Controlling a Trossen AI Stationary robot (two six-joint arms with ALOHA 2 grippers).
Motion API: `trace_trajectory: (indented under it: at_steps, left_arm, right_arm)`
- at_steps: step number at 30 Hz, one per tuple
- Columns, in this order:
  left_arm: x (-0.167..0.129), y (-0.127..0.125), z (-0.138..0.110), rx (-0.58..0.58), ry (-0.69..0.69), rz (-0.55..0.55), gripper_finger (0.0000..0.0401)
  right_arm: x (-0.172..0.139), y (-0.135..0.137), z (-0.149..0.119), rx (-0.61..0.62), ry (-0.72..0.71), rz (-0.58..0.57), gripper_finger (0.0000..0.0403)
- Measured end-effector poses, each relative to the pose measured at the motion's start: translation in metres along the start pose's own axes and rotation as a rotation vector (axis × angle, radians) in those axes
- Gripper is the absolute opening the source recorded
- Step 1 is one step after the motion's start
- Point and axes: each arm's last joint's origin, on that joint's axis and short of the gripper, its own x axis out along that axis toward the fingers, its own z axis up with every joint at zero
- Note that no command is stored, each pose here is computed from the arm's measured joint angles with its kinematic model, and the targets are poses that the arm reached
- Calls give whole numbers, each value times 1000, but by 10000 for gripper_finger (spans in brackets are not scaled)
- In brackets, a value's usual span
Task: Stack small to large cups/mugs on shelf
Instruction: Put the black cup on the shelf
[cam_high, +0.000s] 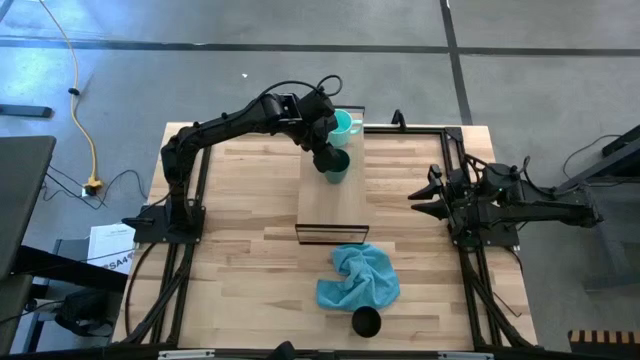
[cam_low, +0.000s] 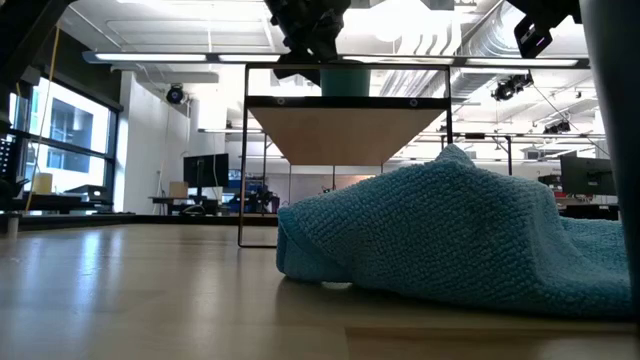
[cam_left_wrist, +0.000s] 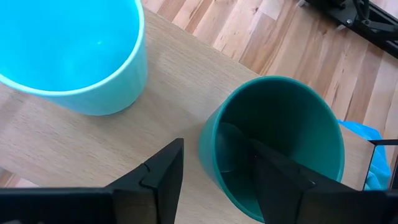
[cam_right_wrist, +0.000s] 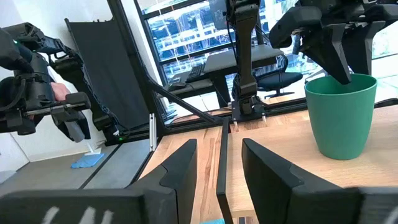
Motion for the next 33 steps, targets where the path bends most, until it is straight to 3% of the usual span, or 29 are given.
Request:
trace_trajectory:
  at_steps: [13, 27, 33]
  left_arm:
    - [-19, -2, 3, 11, -59, 3, 163]
    - [-91, -13, 20, 68, -237, -36, 163]
    - [-113, -16, 16, 135, -262, -95, 163]
  right_arm:
    - [0, 0, 0, 0, 4, -1, 119]
    - [0, 0, 0, 8, 4, -1, 119]
    - [0, 0, 0, 30, -4, 1, 119]
